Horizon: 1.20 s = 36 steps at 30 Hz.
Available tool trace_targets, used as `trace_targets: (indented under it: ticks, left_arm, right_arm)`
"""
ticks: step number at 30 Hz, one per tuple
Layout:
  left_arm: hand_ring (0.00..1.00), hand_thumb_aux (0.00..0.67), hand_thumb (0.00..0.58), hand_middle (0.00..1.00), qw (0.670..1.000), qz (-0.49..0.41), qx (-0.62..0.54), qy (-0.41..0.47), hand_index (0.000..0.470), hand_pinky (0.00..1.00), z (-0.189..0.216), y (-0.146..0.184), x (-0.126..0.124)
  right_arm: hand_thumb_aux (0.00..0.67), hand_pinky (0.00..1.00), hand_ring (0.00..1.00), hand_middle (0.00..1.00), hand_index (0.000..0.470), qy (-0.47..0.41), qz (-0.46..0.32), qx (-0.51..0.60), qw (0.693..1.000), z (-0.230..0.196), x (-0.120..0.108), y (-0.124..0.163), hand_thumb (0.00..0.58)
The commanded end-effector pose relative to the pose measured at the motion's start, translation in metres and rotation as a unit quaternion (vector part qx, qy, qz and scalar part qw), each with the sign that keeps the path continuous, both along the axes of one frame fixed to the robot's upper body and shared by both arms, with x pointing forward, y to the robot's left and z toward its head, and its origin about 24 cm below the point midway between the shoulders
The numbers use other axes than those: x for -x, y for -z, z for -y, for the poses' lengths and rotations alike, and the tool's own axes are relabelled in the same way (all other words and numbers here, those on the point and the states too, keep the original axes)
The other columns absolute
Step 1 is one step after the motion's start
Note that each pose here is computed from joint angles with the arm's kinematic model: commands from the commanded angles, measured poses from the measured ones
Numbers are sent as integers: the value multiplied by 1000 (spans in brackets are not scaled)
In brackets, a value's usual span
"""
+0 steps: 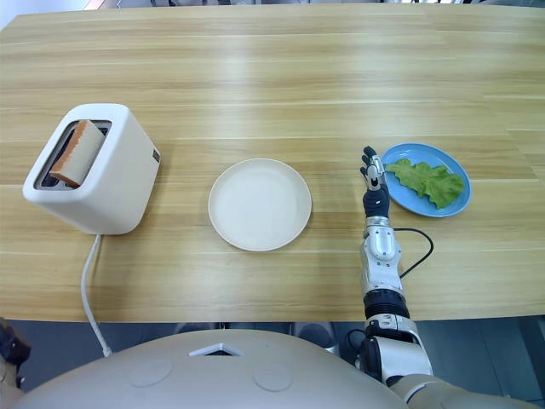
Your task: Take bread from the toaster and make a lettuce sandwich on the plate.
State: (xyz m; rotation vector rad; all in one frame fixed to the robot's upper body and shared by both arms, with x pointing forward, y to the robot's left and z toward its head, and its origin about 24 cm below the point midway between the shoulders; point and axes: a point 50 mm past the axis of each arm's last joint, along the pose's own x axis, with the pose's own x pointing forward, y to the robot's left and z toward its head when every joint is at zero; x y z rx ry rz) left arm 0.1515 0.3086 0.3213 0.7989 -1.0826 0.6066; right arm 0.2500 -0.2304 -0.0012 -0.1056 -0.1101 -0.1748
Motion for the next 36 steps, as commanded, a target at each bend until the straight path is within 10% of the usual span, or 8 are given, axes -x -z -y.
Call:
trace_targets:
  ticks: [1,14,31,35,36]
  left_arm:
    - [1000,670,580,1000,997,4,-26,78,460,1000,32,1,-7]
    - [1000,670,580,1000,816,-414,14,402,460,1000,192,156,-127]
    - [1000,670,580,1000,680,-622,-57,384,460,1000,237,288,-143]
    - [1000,667,580,1000,692,-627,-118,337,458,1000,233,296,-137]
    - [812,355,452,812,703,-622,-143,313,244,812,231,296,-137]
  right_arm:
    - [0,0,0,0,0,5,-15,-8,1000,2,0,4,0]
    - [0,0,0,0,0,1,-20,-10,1000,3,-1,4,0]
    - [0,0,0,0,0,13,-26,-6,1000,10,8,3,0]
    - [0,0,0,0,0,15,-26,-5,1000,12,9,3,0]
    - [0,0,0,0,0,15,-27,-5,1000,12,10,3,0]
